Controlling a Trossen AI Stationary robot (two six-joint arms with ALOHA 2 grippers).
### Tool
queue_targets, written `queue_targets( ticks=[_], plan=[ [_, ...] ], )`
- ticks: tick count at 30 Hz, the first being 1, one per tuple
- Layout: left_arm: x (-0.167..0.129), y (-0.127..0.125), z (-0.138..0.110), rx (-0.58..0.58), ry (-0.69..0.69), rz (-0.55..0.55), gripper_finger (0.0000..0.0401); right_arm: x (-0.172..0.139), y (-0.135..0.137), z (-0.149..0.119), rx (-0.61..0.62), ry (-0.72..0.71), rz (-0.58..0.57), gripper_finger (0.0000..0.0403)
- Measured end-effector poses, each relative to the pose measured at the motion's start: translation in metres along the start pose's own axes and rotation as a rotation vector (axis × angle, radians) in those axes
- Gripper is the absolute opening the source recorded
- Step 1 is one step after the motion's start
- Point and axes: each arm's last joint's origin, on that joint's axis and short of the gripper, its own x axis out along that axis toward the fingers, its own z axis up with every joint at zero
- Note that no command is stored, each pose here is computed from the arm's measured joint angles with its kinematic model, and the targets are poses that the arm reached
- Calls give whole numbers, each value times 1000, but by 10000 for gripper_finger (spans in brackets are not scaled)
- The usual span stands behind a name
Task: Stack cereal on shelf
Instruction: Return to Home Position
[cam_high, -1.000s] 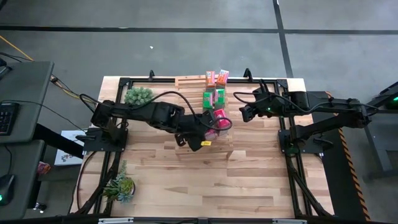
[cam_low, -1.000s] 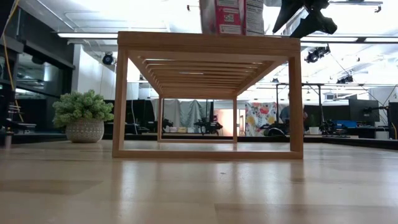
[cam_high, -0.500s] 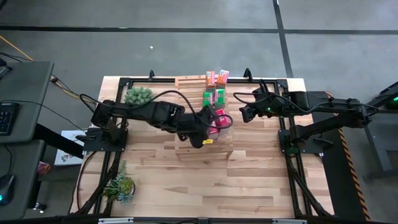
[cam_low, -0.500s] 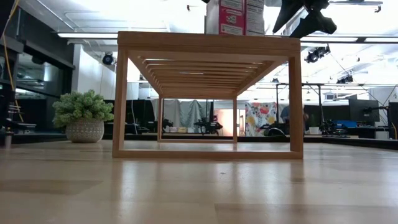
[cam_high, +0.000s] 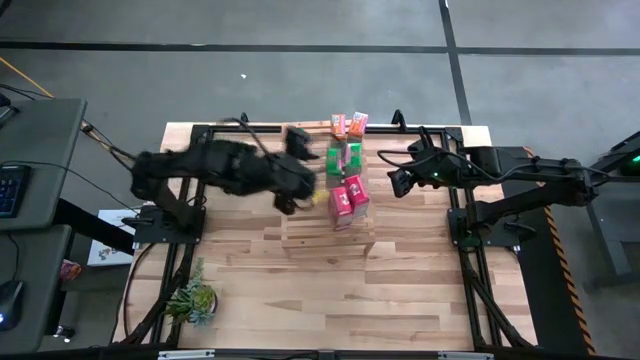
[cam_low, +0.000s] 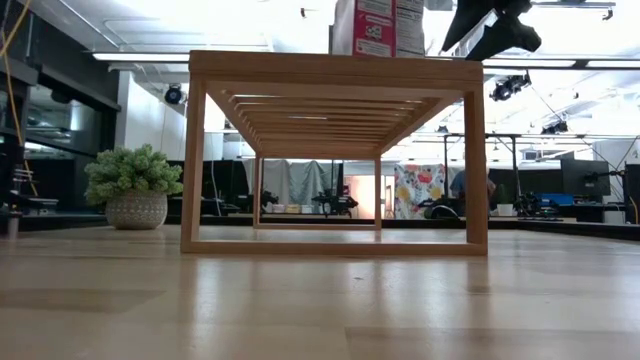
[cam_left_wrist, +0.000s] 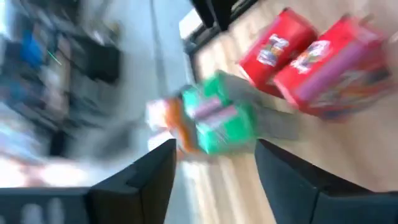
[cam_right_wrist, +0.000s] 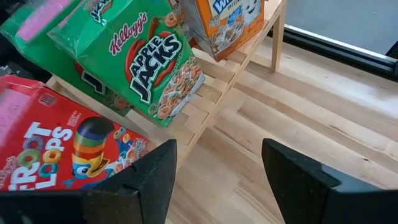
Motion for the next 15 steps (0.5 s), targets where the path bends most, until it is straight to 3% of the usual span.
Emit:
queue_targets(
  ticks=[3,8,11,15],
  plan=[
    [-20,12,-26,-314,8,-88,176,-2,-1,0,-15,-6,5,229],
    [-54,5,-78,-592,18,-81,66,-5,-1,2,-12,-22,25,229],
    [-75,-16,-107,-751,-133,-64,11,-6,0,3,-4,-34,41,229],
    [-83,-56,-143,-940,-358,-35,15,-6,3,6,-34,-61,74,229]
  ],
)
